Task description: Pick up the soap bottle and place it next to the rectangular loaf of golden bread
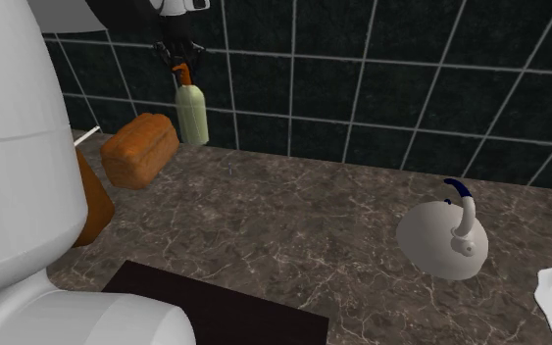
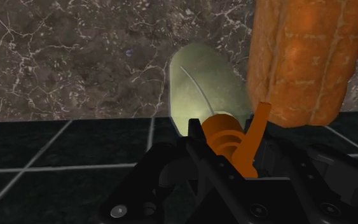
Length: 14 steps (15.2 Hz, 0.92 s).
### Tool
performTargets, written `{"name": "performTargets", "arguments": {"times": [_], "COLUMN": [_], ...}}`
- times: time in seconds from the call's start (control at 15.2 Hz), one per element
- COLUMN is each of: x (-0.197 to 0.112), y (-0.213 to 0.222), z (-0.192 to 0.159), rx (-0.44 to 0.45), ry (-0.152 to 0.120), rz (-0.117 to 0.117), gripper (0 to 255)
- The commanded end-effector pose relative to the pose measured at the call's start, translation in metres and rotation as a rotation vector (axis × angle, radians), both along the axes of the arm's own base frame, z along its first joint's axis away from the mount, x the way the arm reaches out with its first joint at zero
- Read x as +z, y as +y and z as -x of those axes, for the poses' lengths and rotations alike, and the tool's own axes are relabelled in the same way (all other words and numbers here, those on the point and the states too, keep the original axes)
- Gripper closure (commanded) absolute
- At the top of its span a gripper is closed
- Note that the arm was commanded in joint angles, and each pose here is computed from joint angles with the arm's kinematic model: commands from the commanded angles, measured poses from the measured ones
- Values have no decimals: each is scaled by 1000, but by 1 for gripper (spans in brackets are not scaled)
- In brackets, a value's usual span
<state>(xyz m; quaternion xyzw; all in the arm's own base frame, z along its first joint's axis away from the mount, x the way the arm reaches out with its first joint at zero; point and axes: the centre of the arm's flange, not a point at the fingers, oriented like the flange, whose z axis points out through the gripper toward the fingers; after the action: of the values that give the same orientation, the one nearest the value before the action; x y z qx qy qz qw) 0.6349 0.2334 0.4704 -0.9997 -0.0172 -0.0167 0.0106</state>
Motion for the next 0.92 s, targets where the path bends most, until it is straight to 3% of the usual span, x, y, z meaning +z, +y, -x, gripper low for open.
{"name": "performTargets", "arguments": {"times": [0.0,0.86], "x": [-10,-78], "y": [0,0], "z": [0,0], "rx": [0,0], "ry": [-1,-1], "rz": [0,0], "gripper": [255,255]}}
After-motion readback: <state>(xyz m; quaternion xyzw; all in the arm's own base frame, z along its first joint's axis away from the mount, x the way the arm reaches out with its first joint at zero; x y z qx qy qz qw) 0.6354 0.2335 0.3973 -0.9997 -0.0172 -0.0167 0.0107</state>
